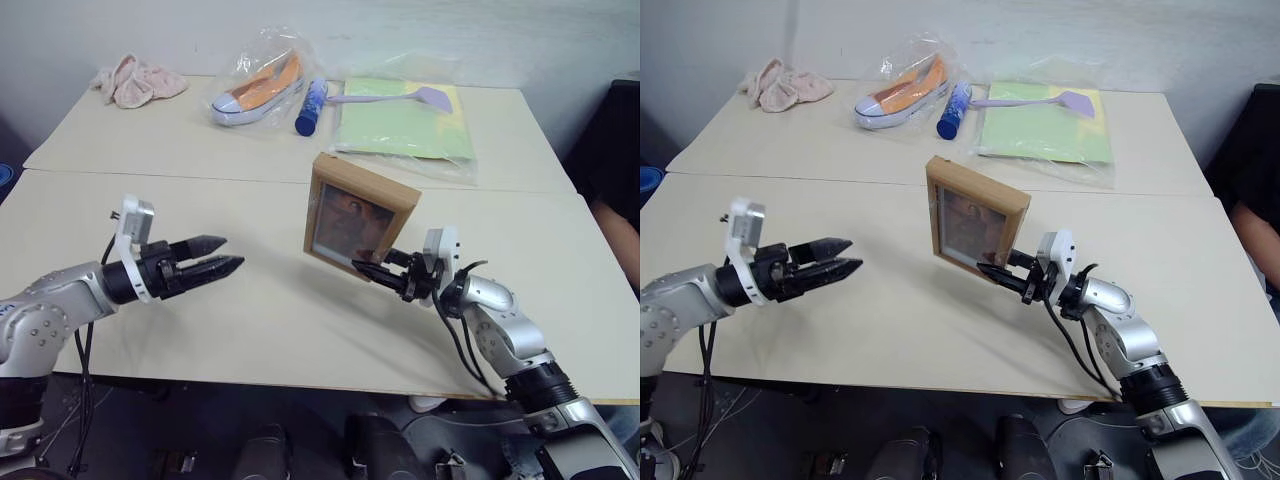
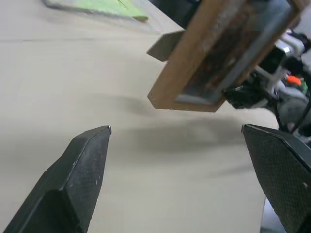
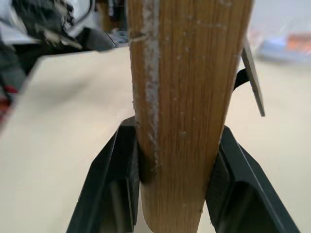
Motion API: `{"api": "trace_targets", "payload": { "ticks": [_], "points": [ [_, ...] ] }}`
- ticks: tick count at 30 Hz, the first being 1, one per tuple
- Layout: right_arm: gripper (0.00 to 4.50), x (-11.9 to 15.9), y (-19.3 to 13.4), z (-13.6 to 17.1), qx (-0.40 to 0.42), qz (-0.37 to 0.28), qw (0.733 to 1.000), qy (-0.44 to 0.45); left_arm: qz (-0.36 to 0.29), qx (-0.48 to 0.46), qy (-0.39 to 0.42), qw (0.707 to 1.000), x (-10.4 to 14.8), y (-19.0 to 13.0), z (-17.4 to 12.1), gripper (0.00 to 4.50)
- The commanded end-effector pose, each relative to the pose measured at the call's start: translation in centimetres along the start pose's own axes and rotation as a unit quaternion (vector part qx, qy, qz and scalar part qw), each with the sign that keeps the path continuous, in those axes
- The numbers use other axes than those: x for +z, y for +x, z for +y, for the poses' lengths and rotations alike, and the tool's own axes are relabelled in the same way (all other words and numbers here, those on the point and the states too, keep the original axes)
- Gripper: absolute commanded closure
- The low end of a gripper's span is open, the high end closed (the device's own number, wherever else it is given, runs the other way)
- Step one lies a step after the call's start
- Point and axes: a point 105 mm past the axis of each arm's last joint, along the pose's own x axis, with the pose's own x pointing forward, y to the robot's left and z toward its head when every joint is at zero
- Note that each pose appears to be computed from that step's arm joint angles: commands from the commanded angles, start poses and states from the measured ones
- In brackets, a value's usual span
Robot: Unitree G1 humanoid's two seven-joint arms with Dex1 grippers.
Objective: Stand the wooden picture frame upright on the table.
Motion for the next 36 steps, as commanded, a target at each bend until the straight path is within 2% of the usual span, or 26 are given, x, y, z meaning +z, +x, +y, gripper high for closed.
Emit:
{"api": "trace_targets", "payload": {
  "ticks": [1,6,11,13,17,18,21,26,29,34,36],
  "points": [
    [3.25,-0.5,-0.6,-0.8,-0.013,0.009,0.998,0.065,0.008,-0.032,0.034,0.999,-0.2,0.3,-1.1,0.00],
    [3.25,-3.1,-1.0,-1.5,-0.035,0.047,0.988,0.141,0.009,-0.042,0.033,0.999,-0.4,0.5,-1.1,0.00],
    [3.25,-5.5,-1.9,-1.4,-0.041,0.102,0.985,0.135,0.021,-0.049,0.046,0.997,-0.6,0.6,-1.2,0.00],
    [3.25,-5.8,-2.2,-2.0,-0.059,0.111,0.985,0.118,0.026,-0.048,0.055,0.997,-0.8,0.6,-1.1,0.00],
    [3.25,-5.0,-2.1,-1.8,-0.046,0.101,0.988,0.103,0.032,-0.042,0.065,0.997,-1.0,0.4,-0.7,0.00],
    [2.53,-4.7,-2.1,-2.0,-0.051,0.096,0.990,0.094,0.034,-0.040,0.069,0.996,-1.1,0.3,-0.6,0.00],
    [1.68,-4.1,-2.2,-1.9,-0.044,0.087,0.992,0.075,0.037,-0.035,0.072,0.996,-1.3,0.3,-0.4,0.00],
    [0.04,-2.5,-3.2,-1.6,-0.021,0.077,0.996,0.042,0.052,-0.013,0.097,0.994,-2.3,-0.9,0.5,0.00],
    [0.04,-2.5,-4.6,-0.9,0.000,0.104,0.995,0.005,0.071,0.018,0.117,0.990,-3.5,-2.2,1.4,0.00],
    [0.04,-0.7,-8.8,0.3,0.022,0.139,0.978,-0.156,0.132,0.086,0.180,0.971,-5.9,-6.4,3.2,0.00],
    [0.04,-0.4,-12.0,0.9,0.021,0.169,0.961,-0.218,0.146,0.115,0.219,0.958,-6.1,-8.5,3.4,0.00]
  ]
}}
